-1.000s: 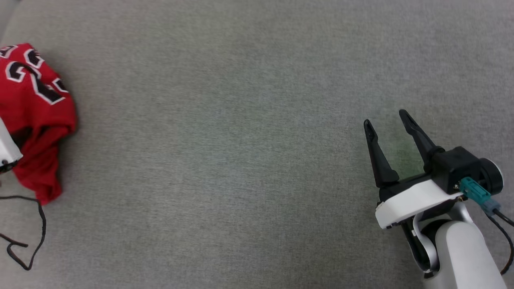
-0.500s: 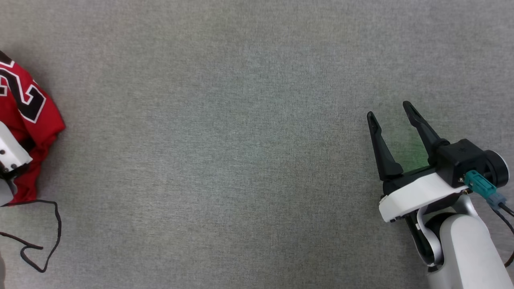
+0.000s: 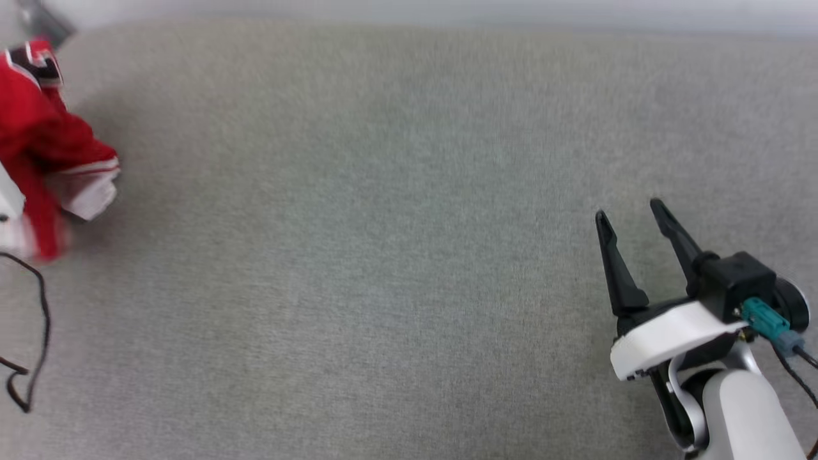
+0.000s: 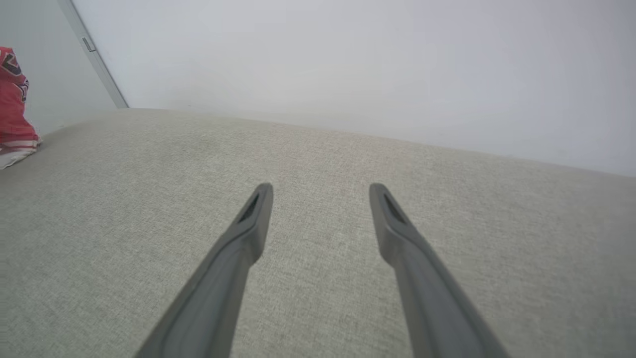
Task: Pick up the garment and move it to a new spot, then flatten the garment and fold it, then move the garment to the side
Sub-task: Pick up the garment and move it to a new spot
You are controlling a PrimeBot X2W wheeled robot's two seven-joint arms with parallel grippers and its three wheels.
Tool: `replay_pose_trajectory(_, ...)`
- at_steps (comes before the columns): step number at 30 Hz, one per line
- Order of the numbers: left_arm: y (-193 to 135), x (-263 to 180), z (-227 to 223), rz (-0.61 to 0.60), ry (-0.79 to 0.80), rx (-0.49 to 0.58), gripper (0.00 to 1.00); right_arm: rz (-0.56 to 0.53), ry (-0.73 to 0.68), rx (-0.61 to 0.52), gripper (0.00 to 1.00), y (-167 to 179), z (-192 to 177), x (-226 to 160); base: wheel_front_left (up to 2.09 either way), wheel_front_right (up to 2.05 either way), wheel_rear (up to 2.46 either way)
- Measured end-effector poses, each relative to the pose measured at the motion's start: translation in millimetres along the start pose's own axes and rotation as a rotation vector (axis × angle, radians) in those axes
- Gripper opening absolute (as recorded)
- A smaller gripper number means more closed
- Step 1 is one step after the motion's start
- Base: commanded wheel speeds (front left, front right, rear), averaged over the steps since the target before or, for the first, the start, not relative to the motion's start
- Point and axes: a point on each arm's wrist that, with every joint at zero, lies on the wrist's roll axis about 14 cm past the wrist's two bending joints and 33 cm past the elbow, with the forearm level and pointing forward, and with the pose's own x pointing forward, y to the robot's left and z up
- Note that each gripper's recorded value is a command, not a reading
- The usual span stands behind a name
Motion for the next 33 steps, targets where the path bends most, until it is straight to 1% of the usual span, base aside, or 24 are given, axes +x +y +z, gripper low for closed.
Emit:
replay_pose_trajectory(5,-6,-33,75,-0.01,-0.292,0.099,0.0,-0.008,-0.052,-0.009,1.0,4,24,-17,0.0,0.0,0.0)
replay_pose_trajectory(8,-23,-55,110,-0.041,-0.436,0.144,0.0,-0.023,-0.081,-0.018,1.0,2,37,-30,0.0,0.0,0.0)
replay_pose_trajectory(11,-54,-74,136,-0.11,-0.566,0.173,0.0,-0.045,-0.107,-0.023,1.0,-2,48,-43,0.0,0.0,0.0)
replay_pose_trajectory(14,-101,-88,149,-0.217,-0.658,0.171,0.0,-0.09,-0.121,-0.022,1.0,-13,55,-61,0.0,0.0,0.0)
replay_pose_trajectory(17,-155,-102,152,-0.344,-0.72,0.159,0.0,-0.143,-0.132,-0.027,1.0,-27,61,-80,0.0,0.0,0.0)
replay_pose_trajectory(22,-261,-133,127,-0.619,-0.727,0.114,0.0,-0.236,-0.138,-0.032,1.0,-50,66,-110,0.0,0.0,0.0)
replay_pose_trajectory(26,-332,-160,83,-0.825,-0.649,0.106,0.0,-0.297,-0.142,-0.034,1.0,-64,68,-131,0.0,0.0,0.0)
replay_pose_trajectory(28,-361,-173,49,-0.921,-0.576,0.114,0.0,-0.324,-0.141,-0.034,1.0,-70,69,-140,0.0,0.0,0.0)
replay_pose_trajectory(29,-373,-178,26,-0.964,-0.524,0.134,0.0,-0.338,-0.141,-0.033,1.0,-74,68,-144,0.0,0.0,0.0)
replay_pose_trajectory(31,-391,-191,-23,-1.046,-0.41,0.143,0.0,-0.359,-0.128,-0.028,1.0,-79,64,-149,0.0,0.0,0.0)
replay_pose_trajectory(33,-400,-204,-75,-1.109,-0.275,0.167,0.0,-0.368,-0.124,-0.026,1.0,-81,63,-150,0.0,0.0,0.0)
